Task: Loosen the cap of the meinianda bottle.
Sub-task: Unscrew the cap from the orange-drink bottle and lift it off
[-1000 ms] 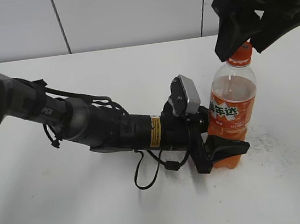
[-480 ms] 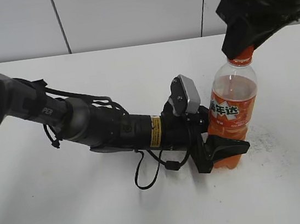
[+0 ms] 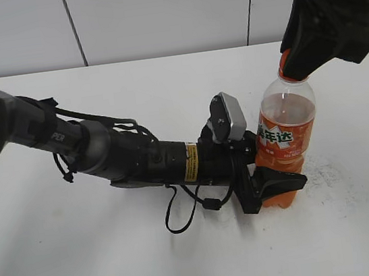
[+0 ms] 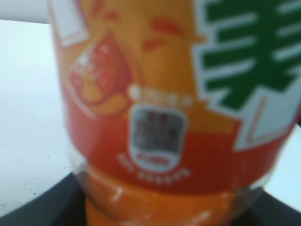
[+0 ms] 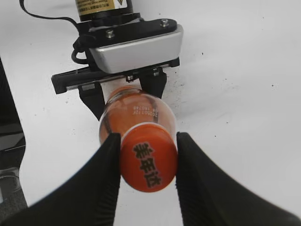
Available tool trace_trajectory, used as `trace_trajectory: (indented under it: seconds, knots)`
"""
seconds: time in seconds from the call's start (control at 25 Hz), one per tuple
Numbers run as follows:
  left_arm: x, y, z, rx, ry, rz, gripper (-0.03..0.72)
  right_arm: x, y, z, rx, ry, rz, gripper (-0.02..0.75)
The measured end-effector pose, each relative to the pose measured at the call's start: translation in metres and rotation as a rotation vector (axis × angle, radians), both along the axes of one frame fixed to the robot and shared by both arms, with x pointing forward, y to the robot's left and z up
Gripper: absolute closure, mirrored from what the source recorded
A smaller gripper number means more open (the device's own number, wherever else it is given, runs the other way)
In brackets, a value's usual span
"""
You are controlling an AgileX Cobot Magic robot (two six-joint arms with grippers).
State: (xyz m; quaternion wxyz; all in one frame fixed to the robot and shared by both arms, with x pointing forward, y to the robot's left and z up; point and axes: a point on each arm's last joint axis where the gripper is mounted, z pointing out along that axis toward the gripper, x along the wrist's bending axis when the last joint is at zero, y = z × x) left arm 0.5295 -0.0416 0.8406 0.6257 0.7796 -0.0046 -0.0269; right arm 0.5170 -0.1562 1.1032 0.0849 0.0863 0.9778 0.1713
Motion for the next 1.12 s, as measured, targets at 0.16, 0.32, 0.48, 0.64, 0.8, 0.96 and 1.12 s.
trace_trajectory:
  seconds: [0.16, 0.32, 0.48, 0.64, 0.8, 0.96, 1.12]
  knots:
    - [-0.0001, 0.0000, 0.0000, 0.000, -0.001, -0.002, 0.213, -0.0001, 0.0001, 0.0000, 0.010, 0.015, -0.039, 0.472]
    - [-0.0001, 0.0000, 0.0001, -0.001, 0.001, 0.000, 0.213, 0.0011, 0.0005, 0.0000, 0.071, 0.098, -0.308, 0.181]
    - [0.0002, 0.0002, 0.0001, -0.002, 0.001, 0.000, 0.213, 0.0033, 0.0012, 0.0008, 0.154, 0.182, -0.612, 0.108]
    - [0.0002, 0.0002, 0.0001, -0.002, 0.001, 0.000, 0.213, 0.0032, 0.0012, 0.0008, 0.218, 0.285, -0.895, 0.196]
    - [0.0002, 0.0002, 0.0001, -0.002, 0.001, 0.000, 0.213, 0.0023, 0.0006, 0.0003, 0.222, 0.318, -0.971, 0.383]
    - [0.0002, 0.0002, 0.0001, -0.002, 0.001, 0.000, 0.213, 0.0019, -0.0013, -0.0004, 0.200, 0.311, -0.977, 0.464]
    - [0.0003, 0.0000, 0.0001, -0.001, 0.004, 0.004, 0.213, 0.0024, -0.0027, -0.0008, 0.185, 0.294, -0.968, 0.464]
